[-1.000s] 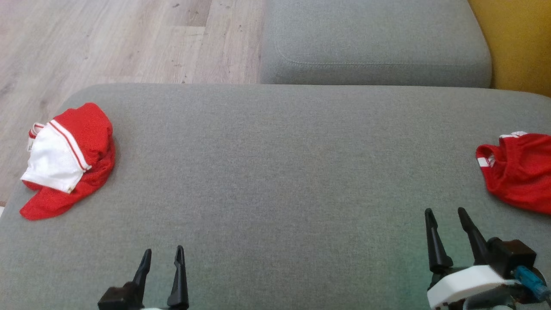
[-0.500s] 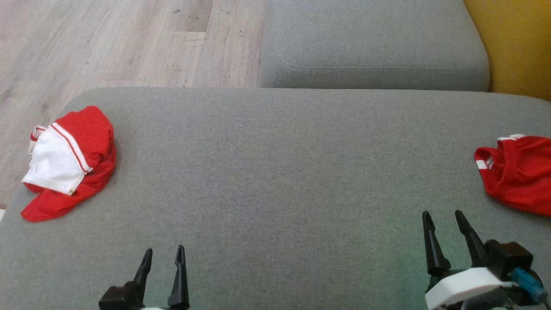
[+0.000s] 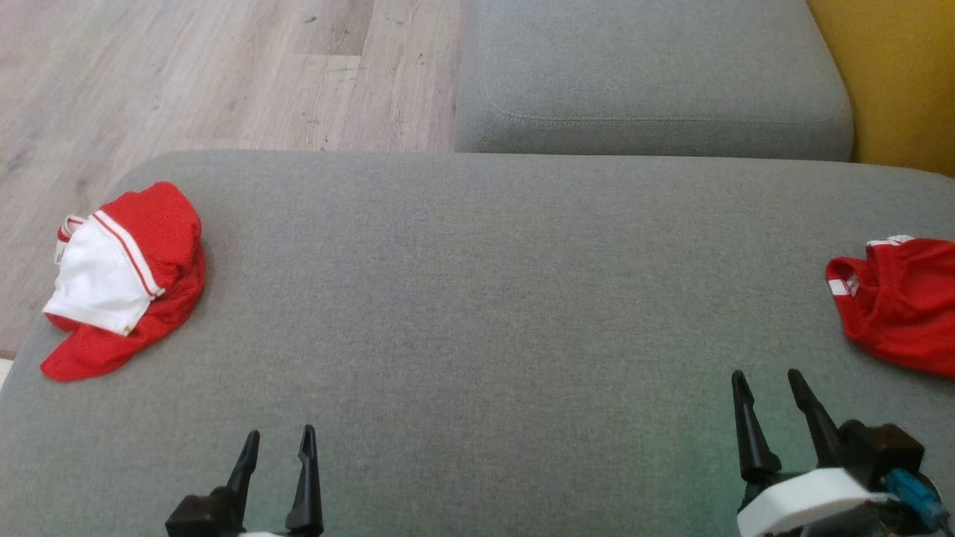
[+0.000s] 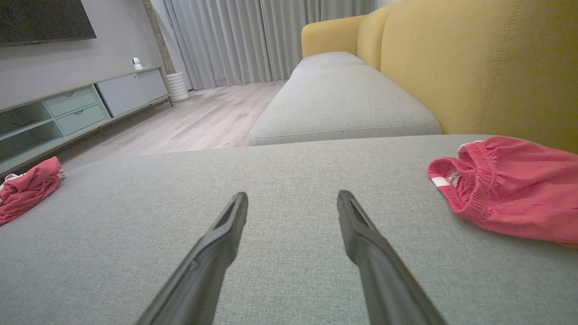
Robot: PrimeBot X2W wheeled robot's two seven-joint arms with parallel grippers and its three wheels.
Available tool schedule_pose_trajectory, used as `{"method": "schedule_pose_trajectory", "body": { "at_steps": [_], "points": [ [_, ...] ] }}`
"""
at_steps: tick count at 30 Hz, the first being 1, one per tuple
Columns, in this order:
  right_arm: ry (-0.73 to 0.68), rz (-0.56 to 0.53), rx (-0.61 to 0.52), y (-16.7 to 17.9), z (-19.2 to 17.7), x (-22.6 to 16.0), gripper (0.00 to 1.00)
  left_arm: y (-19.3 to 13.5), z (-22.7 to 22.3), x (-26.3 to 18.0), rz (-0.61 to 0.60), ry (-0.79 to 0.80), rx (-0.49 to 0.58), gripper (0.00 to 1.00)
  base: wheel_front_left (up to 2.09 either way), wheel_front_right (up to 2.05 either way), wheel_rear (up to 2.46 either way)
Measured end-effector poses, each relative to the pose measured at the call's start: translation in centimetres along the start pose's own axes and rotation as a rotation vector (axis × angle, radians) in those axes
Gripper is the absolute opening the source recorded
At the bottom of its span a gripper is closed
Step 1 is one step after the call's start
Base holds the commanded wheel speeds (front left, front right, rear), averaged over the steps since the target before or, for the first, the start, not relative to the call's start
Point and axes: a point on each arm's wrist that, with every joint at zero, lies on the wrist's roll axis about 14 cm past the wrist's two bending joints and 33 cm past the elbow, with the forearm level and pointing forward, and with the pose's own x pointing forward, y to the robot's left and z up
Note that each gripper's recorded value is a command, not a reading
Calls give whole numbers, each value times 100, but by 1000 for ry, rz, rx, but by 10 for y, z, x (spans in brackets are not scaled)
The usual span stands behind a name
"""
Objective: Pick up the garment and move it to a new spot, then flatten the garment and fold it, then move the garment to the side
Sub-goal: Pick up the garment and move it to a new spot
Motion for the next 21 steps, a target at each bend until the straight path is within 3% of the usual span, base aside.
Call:
{"method": "schedule_pose_trajectory", "body": {
  "at_steps": [11, 21],
  "points": [
    [19, 73, -6, 21, -4, 11, 100, 25, 12, -9, 71, -43, 5, 100, 0, 0, 0],
    [48, 266, -22, 83, -8, 36, 100, 81, 21, -52, 265, -97, -7, 100, 0, 0, 0]
  ]
}}
